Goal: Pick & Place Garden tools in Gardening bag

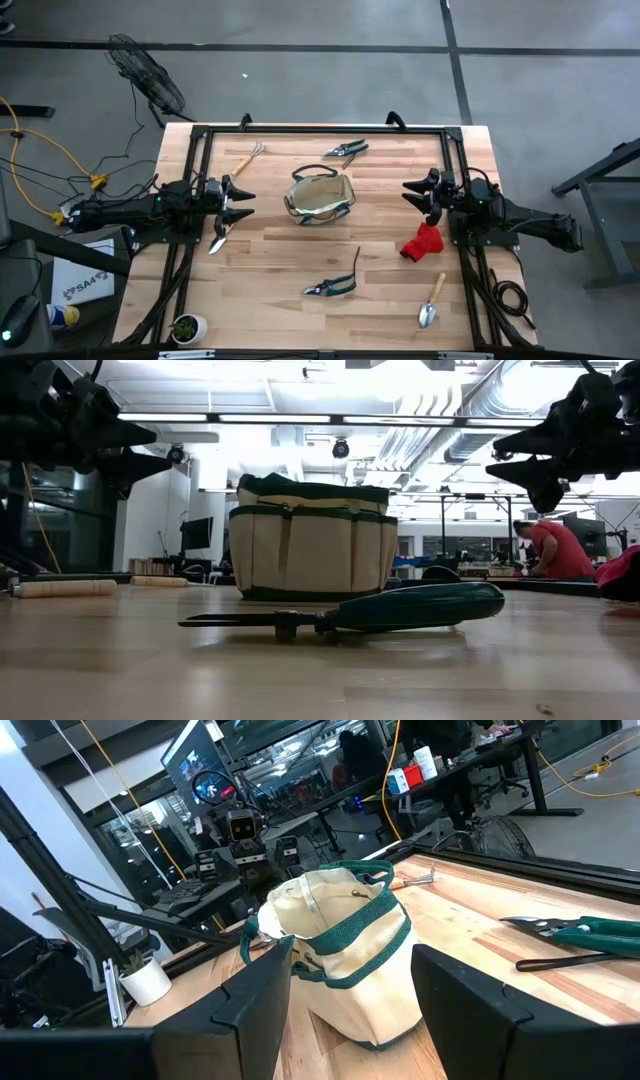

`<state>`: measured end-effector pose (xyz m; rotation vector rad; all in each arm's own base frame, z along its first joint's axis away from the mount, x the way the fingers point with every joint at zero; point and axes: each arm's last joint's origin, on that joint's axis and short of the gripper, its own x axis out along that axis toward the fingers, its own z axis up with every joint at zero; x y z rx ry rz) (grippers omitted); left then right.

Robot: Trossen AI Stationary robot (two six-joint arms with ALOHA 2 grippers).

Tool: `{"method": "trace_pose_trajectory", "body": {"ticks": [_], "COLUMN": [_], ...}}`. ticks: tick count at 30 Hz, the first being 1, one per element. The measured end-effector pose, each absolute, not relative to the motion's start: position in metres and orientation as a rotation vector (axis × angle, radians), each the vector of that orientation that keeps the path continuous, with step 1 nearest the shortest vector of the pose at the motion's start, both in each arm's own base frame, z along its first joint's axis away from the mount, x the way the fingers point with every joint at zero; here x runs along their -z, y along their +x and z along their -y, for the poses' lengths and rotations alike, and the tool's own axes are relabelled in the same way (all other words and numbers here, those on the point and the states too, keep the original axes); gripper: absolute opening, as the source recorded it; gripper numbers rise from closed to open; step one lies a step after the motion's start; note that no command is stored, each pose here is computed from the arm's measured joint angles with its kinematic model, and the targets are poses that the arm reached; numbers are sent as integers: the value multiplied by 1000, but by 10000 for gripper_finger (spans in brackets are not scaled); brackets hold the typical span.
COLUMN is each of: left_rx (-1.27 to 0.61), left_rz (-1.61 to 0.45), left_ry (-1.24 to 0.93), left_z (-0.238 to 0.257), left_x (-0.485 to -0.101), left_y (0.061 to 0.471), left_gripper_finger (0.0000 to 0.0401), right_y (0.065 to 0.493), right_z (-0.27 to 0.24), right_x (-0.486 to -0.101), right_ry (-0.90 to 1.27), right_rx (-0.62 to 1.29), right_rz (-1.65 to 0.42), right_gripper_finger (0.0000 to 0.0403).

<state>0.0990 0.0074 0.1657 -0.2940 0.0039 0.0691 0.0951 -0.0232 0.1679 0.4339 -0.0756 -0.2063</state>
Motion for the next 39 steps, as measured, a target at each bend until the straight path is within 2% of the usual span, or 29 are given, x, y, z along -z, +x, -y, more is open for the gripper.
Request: {"method": "trace_pose_trajectory", "body": {"ticks": [28,33,39], "left_rx": [-69,-69,-69], "left_rz": [-4,-4,-4], "left_ry": [-294,-294,-294], "left_z": [-7,-7,-7], "left_x": [-166,-166,-166], "left_y": [99,99,99], "left_gripper_finger": [243,243,243], "right_y": [95,95,95], "right_z": [23,24,24], "right_x": [-168,-169,-168], "right_ry": [441,587,628], "right_rx": [204,221,223], "right_rz": [81,105,110], "right_gripper_finger": [201,201,201]}}
